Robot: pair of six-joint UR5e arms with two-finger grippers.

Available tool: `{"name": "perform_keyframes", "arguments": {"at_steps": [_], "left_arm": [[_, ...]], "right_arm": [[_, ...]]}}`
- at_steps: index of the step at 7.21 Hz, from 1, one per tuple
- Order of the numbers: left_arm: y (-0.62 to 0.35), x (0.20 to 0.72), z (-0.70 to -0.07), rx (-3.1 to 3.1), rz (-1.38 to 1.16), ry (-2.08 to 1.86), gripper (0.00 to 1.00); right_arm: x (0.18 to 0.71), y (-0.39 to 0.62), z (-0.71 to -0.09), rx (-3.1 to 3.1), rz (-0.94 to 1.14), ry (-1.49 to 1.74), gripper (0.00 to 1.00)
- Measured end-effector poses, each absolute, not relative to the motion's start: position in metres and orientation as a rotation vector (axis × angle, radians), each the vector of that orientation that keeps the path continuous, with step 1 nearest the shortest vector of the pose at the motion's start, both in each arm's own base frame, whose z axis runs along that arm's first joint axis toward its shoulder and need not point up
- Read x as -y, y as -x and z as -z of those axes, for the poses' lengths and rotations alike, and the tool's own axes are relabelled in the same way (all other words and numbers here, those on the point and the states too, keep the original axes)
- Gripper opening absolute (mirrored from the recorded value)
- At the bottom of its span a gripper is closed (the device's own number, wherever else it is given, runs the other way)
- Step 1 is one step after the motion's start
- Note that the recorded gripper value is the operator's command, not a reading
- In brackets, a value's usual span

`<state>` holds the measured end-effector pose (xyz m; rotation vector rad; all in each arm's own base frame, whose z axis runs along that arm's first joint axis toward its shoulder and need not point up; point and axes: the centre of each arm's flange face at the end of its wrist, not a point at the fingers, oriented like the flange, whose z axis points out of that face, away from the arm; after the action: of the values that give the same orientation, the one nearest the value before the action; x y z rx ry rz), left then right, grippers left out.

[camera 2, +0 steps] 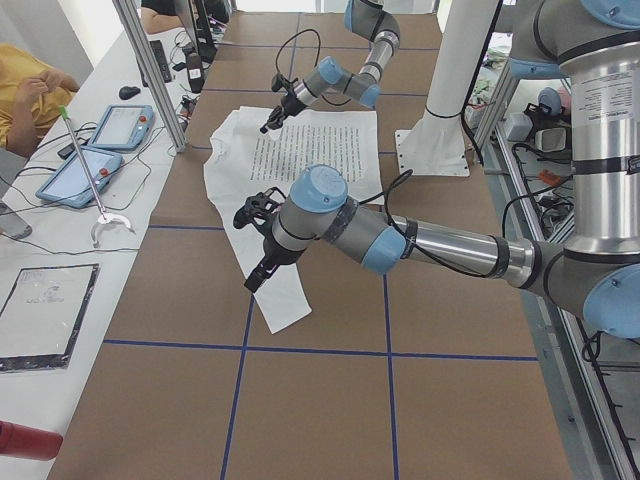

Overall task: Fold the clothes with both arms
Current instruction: 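Lift the sleeve with the right gripper and carry it across the shirt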

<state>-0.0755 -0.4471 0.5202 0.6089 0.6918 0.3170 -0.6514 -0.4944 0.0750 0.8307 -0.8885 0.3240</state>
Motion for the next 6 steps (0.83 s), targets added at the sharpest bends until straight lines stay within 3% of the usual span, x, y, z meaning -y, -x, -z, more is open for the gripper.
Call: {"name": "perform_keyframes", "arguments": {"at_steps": [4, 5, 6], "left_arm": [[0.076, 0.453, -0.536, -0.693, -0.317, -0.618, 1.00], [0.076, 0.452, -0.537, -0.693, -0.317, -0.617, 1.00], [0.076, 0.451, -0.538, -0.693, -0.316, -0.616, 1.00]], "right_arm": [[0.458, 0.694, -0.072, 0.880, -0.275, -0.814, 0.00], [0.446, 0.700, -0.066, 0.887, -0.269, -0.818, 0.62], [0.438, 0.705, -0.061, 0.896, -0.272, -0.818, 0.99]]}}
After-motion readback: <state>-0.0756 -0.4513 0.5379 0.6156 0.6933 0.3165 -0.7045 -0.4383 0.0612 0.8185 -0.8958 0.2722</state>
